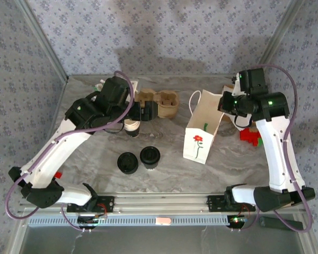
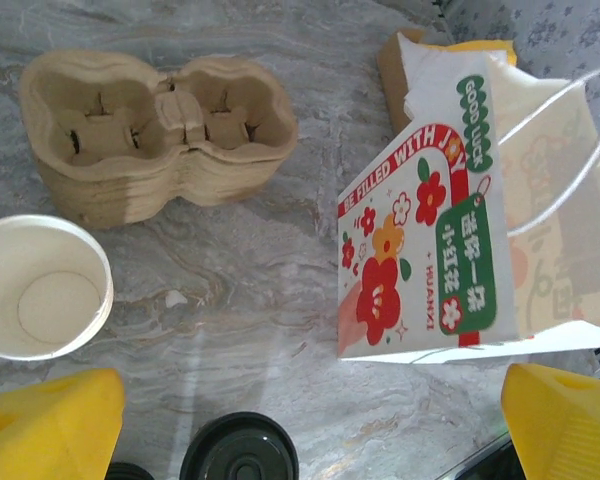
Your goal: Pack the takeout coffee
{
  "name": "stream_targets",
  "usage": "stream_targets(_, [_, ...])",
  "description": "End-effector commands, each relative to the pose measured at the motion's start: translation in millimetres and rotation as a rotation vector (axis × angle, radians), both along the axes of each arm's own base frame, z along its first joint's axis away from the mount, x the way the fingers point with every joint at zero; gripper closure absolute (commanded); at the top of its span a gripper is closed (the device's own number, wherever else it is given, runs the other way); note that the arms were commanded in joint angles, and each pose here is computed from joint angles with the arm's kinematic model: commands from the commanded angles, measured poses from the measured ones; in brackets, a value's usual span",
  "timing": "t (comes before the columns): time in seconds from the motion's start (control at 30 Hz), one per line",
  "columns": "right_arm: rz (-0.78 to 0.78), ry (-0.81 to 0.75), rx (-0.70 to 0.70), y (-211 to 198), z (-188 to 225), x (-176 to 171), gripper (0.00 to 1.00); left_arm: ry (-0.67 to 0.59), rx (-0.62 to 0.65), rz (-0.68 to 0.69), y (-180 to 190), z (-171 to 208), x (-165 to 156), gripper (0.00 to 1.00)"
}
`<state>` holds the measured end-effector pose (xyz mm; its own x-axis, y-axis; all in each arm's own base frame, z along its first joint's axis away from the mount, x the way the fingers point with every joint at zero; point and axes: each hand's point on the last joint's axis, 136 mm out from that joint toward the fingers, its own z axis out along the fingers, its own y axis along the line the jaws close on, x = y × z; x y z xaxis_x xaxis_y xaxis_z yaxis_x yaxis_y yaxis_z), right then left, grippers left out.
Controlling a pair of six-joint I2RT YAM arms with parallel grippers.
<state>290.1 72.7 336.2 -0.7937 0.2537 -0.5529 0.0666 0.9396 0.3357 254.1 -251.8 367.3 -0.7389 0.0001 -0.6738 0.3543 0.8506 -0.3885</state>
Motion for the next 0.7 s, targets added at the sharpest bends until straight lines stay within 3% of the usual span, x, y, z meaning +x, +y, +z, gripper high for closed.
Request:
stream_targets(0.0, [-0.003,0.032,-0.024,-6,-6,-12,0.95,-0.032,0.002,-0.055,-7,17,1,0.03])
stream_targets(0.17, [-0.010,0.031,-0.067,-14,-3,-18,0.59,-0.050,0.021,-0.129,-29,30,0,0.01])
stream_targets(0.43, [-0.041,-0.009,-0.166,-34,14,-33,0.40,-0.047,0.075,-0.222,-81,26,4,0.00])
stream_targets(0.67, [-0.053,-0.035,-0.195,-42,23,-43,0.37,-0.087,0.116,-0.256,-128,19,23,0.00])
